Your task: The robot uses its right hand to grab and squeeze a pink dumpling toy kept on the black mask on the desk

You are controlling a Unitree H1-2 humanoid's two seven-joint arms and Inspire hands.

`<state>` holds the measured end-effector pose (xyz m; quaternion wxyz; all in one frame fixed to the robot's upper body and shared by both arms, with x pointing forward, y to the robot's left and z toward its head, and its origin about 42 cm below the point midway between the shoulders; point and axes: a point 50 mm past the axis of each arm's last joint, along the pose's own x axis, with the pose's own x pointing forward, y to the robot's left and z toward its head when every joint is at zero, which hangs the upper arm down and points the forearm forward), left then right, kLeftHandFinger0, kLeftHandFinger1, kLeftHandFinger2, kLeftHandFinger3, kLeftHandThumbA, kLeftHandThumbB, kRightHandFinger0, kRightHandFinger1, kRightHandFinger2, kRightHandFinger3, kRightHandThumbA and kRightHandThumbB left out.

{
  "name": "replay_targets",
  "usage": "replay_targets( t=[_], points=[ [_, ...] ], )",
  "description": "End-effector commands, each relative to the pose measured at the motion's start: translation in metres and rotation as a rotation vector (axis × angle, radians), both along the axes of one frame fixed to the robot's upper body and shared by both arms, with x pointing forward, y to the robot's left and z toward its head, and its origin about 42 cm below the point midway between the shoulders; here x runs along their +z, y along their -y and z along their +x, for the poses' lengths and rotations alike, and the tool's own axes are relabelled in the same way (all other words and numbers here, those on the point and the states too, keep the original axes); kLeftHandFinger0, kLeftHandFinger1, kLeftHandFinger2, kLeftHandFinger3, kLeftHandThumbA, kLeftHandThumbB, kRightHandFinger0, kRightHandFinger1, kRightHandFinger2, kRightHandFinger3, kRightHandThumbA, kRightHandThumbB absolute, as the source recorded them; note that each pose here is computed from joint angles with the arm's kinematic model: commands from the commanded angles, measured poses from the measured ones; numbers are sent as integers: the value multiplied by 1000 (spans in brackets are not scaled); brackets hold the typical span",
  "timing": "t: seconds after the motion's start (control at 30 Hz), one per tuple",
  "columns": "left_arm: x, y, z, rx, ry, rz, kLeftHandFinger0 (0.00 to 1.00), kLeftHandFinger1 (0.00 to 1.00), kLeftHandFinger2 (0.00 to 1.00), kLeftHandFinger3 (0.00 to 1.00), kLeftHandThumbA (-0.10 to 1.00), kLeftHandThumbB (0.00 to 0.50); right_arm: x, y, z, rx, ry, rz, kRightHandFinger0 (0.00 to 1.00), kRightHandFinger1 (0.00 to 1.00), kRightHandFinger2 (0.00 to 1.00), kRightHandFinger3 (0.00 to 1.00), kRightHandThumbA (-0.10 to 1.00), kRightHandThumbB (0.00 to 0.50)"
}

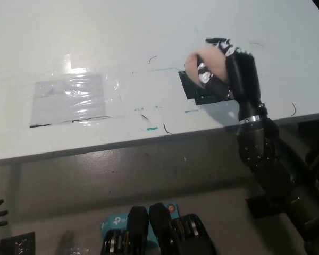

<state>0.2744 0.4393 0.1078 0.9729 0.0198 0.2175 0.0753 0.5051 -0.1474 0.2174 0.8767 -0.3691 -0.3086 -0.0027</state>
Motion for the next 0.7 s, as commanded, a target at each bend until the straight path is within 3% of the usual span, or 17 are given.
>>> replay_targets(
  t=[0.0,0.07,0.13,0.17,0.2,0.23,0.3,0.33,0.37,0.4,0.43,0.47,0.5,0.57,0.6,0.63,0.67],
  points=[
    [21,-13,2,3,47,31,727,761,844,952,1000,131,5,6,27,64,-329,-356,59,473,750,570,-100,1],
    [19,-14,2,1,48,31,731,767,850,956,1000,123,-8,10,28,34,-393,-393,0,266,465,748,-100,0],
    [20,-13,2,-1,46,39,718,770,853,937,1000,121,-16,12,28,7,-419,-418,92,324,471,854,-100,0],
    [20,-13,2,-1,46,40,716,769,853,936,1000,121,-16,13,28,7,-422,-420,88,303,443,862,-100,0],
    [20,-14,2,5,47,42,689,742,828,915,1000,122,-21,14,29,-29,-519,-444,133,351,522,1000,-100,0],
    [20,-13,2,6,48,42,683,736,821,909,1000,122,-21,14,30,-37,-541,-452,143,361,541,1000,-100,0],
    [19,-14,3,2,45,35,705,748,842,933,1000,119,-26,16,31,-33,-618,-461,296,515,699,1000,-100,32],
    [19,-14,3,3,43,36,707,748,841,933,1000,119,-26,16,31,-36,-627,-470,326,537,721,1000,-100,33],
    [20,-14,2,1,47,36,709,752,845,937,1000,111,-27,16,32,-41,-649,-485,416,617,823,1000,-100,27],
    [19,-14,2,3,46,34,711,756,848,939,1000,110,-28,17,32,-49,-682,-494,582,782,1000,1000,-100,18],
    [19,-14,2,5,45,34,712,758,846,937,1000,110,-28,17,32,-52,-693,-495,657,838,1000,1000,-100,15],
    [19,-13,2,3,41,31,719,769,851,936,1000,111,-29,18,31,-64,-690,-519,869,1000,1000,1000,-60,17],
    [20,-12,1,-3,35,39,735,783,866,957,1000,100,-30,19,30,-71,-692,-526,1000,1000,1000,1000,-28,27],
    [19,-12,0,-2,34,40,715,763,855,941,1000,102,-30,19,26,-82,-660,-567,1000,1000,1000,1000,192,113],
    [19,-12,0,-5,35,41,715,762,855,939,1000,101,-29,19,26,-87,-659,-569,1000,1000,1000,1000,217,122],
    [17,-13,0,-2,34,38,709,758,848,928,1000,118,-28,18,24,-106,-636,-561,1000,1000,1000,1000,268,196],
    [17,-14,0,0,35,37,703,750,836,917,1000,127,-27,17,22,-121,-619,-561,1000,1000,1000,1000,301,229]
  ],
)
